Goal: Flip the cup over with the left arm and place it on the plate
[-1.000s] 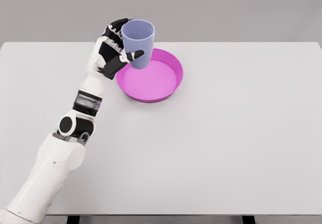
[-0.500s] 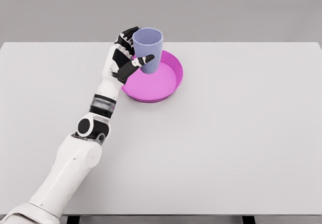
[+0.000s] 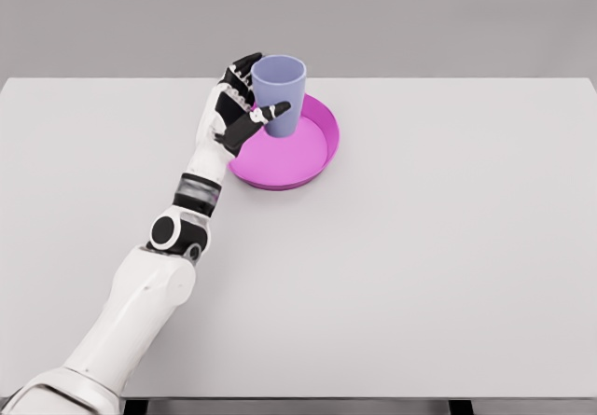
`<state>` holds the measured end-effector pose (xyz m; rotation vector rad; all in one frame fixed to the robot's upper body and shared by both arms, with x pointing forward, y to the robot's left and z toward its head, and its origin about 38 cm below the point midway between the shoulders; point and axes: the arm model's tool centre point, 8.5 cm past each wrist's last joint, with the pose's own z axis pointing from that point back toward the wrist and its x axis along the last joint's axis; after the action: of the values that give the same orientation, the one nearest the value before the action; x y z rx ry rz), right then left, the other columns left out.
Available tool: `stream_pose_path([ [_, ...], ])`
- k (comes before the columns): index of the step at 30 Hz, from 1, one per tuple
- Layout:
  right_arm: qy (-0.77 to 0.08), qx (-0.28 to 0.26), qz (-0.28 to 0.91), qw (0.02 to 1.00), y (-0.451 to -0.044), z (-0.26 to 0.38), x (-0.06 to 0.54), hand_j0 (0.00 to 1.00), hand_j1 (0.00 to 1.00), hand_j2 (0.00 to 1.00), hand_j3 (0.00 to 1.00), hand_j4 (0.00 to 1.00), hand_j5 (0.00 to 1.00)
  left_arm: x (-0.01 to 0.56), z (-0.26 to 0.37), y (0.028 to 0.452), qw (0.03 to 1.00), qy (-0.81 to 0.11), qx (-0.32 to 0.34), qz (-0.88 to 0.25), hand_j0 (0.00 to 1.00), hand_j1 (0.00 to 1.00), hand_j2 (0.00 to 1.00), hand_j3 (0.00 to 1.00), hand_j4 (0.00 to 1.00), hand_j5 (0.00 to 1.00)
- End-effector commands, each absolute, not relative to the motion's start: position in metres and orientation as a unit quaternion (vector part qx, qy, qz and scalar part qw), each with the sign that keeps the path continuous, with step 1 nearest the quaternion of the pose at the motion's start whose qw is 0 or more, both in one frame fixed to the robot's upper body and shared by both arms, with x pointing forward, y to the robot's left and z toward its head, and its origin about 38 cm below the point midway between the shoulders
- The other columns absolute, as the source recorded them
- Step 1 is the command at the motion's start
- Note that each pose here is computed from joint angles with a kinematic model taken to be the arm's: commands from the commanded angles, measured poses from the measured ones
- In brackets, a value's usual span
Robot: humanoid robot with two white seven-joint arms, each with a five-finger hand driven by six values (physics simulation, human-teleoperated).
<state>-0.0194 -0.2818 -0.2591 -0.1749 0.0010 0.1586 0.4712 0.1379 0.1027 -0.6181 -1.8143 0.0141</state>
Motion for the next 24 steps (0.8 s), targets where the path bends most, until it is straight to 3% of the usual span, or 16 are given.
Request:
stream_pose_path([
  [1,0.001,-0.087,0.079,0.993,-0.2819,-0.2591,-0.0195,1.00,1.00,1.00,1.00,1.00,1.00,0.4709,0.0921,0.1366,0.587,-0.766,-0.261,0.009,0.53,0.53,0.53,0.53,0.53,0.53],
  [12,0.001,-0.087,0.079,0.993,-0.2819,-0.2591,-0.0195,1.00,1.00,1.00,1.00,1.00,1.00,0.4726,0.0930,0.1355,0.588,-0.766,-0.260,-0.001,0.60,0.60,0.60,0.60,0.60,0.60],
  [19,0.001,-0.087,0.079,0.993,-0.2819,-0.2591,-0.0195,1.00,1.00,1.00,1.00,1.00,1.00,0.4731,0.0946,0.1365,0.586,-0.767,-0.260,-0.002,0.71,0.71,0.71,0.71,0.71,0.71],
  [24,0.001,-0.087,0.079,0.993,-0.2819,-0.2591,-0.0195,1.00,1.00,1.00,1.00,1.00,1.00,0.4731,0.0946,0.1365,0.586,-0.768,-0.259,-0.003,0.71,0.71,0.71,0.71,0.71,0.71],
])
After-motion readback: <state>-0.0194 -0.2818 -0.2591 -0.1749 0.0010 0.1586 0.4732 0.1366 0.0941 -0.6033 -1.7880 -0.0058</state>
